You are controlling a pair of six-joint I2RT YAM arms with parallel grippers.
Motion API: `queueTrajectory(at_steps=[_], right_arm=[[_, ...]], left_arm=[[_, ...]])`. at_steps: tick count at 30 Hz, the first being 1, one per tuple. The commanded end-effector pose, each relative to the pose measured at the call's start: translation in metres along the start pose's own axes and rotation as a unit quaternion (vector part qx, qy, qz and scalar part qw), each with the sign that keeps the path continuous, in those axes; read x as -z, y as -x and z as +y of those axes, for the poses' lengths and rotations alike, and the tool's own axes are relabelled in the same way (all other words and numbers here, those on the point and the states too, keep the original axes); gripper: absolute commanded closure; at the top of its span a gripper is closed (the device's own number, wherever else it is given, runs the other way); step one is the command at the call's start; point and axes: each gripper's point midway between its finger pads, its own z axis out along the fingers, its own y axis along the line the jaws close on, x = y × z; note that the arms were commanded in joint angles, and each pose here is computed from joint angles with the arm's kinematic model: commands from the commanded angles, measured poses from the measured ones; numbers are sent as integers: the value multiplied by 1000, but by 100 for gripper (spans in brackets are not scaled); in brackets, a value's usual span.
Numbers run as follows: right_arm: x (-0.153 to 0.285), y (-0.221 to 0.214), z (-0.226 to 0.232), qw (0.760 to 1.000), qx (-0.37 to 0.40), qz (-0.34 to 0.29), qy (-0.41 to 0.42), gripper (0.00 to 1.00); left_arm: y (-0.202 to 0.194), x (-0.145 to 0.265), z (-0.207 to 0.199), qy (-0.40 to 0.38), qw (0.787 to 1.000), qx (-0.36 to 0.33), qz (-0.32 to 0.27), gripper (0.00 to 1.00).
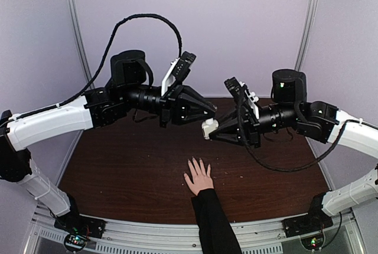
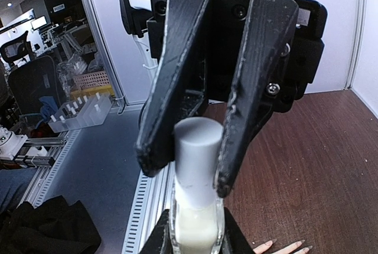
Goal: Paint the nails
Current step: Unscrew the cap of the nail polish bottle.
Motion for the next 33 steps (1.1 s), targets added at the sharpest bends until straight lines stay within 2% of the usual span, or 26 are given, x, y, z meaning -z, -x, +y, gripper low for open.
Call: queueTrajectory(at_steps=[1, 9, 18, 25, 33], right_arm=[[5, 25, 4, 999, 22, -31, 0, 100], [10, 19, -31, 994, 19, -10, -107, 100], [26, 18, -72, 972, 19, 1, -234, 100], [29, 6, -111, 947, 14, 26, -320, 100], [33, -1, -141, 920, 14, 35, -389, 100]], left_arm=[[1, -1, -1, -12, 1000, 0, -8, 100], [-1, 2, 30, 83, 996, 24, -1, 100], [-6, 11, 70, 193, 980, 44, -5, 100], [-18, 21, 115, 305, 948, 90, -23, 100], [-46, 25, 151, 393, 909, 142, -6, 100]])
